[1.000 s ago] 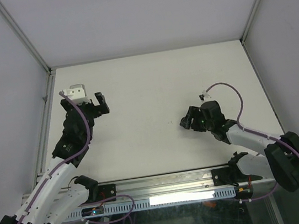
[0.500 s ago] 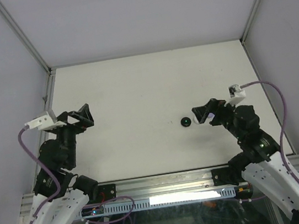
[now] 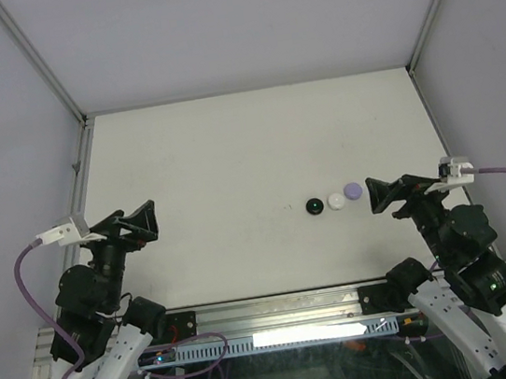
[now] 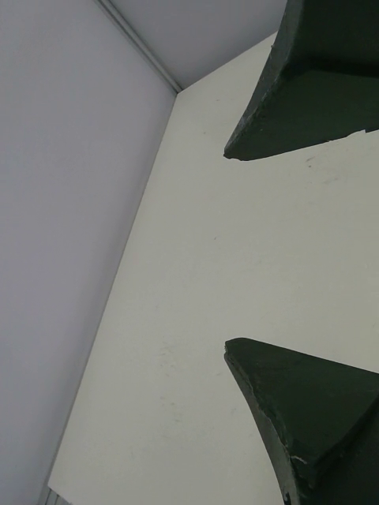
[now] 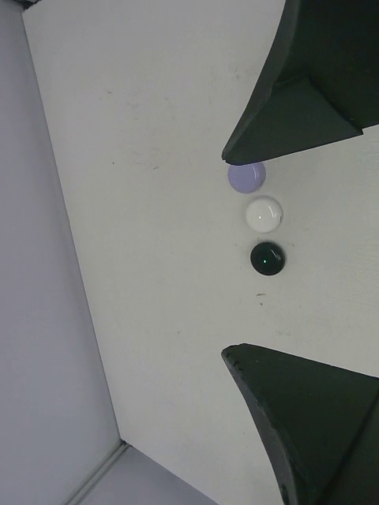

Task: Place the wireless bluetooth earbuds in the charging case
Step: Reset both arms

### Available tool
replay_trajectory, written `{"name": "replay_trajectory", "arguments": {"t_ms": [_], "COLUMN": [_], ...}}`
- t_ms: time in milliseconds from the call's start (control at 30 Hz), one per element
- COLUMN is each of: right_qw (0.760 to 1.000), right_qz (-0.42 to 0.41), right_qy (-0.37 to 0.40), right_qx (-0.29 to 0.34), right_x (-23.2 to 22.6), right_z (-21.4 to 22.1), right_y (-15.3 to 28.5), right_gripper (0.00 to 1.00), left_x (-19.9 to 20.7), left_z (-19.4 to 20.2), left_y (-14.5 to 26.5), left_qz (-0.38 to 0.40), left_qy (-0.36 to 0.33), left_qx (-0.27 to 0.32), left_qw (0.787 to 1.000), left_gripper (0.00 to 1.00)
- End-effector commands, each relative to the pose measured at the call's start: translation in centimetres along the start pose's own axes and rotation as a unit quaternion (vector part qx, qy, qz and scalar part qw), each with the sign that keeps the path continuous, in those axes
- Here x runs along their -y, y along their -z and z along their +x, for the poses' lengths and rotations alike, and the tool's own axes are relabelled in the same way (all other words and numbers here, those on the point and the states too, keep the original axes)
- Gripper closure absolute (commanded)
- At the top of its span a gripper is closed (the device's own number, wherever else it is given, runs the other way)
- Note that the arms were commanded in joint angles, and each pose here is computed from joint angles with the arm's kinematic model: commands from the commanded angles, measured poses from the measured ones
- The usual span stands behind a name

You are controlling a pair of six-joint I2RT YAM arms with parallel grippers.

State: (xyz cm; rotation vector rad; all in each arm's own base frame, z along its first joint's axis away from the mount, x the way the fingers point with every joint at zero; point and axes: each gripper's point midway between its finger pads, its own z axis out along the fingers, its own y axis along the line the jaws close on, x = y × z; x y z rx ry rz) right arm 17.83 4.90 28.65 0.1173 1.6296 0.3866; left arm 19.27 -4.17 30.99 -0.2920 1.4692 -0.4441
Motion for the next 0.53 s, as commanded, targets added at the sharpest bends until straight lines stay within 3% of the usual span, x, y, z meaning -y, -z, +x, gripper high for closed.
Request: {"name": "replay_trajectory", "arguments": {"t_ms": [0,133,500], "right_qw": [0.999,0.999,0.999], "right_qz": [0.039,0.044,0.034], "right_qy": [0.026,0.028,0.025], "right_qx": [0.020,0.014,0.007], "right_x": [1.8,1.9,1.6], "right_z": [-1.0,-0.7,-0.3], "right_y": [0.9,0.6,0.7], "right_gripper": [0.01,0.01,0.01], "left_x": [0.1,-0.2,-0.2], "left_z": [2.7,4.9,5.6], "left_y": [0.6,0.3,-0.2], "left_qz": [0.021,0.021,0.021], "left_qy": [0.016,0.025,0.009], "left_qx": [-0.037,-0.061,-0.074], "left_qw": [0.999,0.998,0.997], "left_gripper": [0.01,0.01,0.01]}}
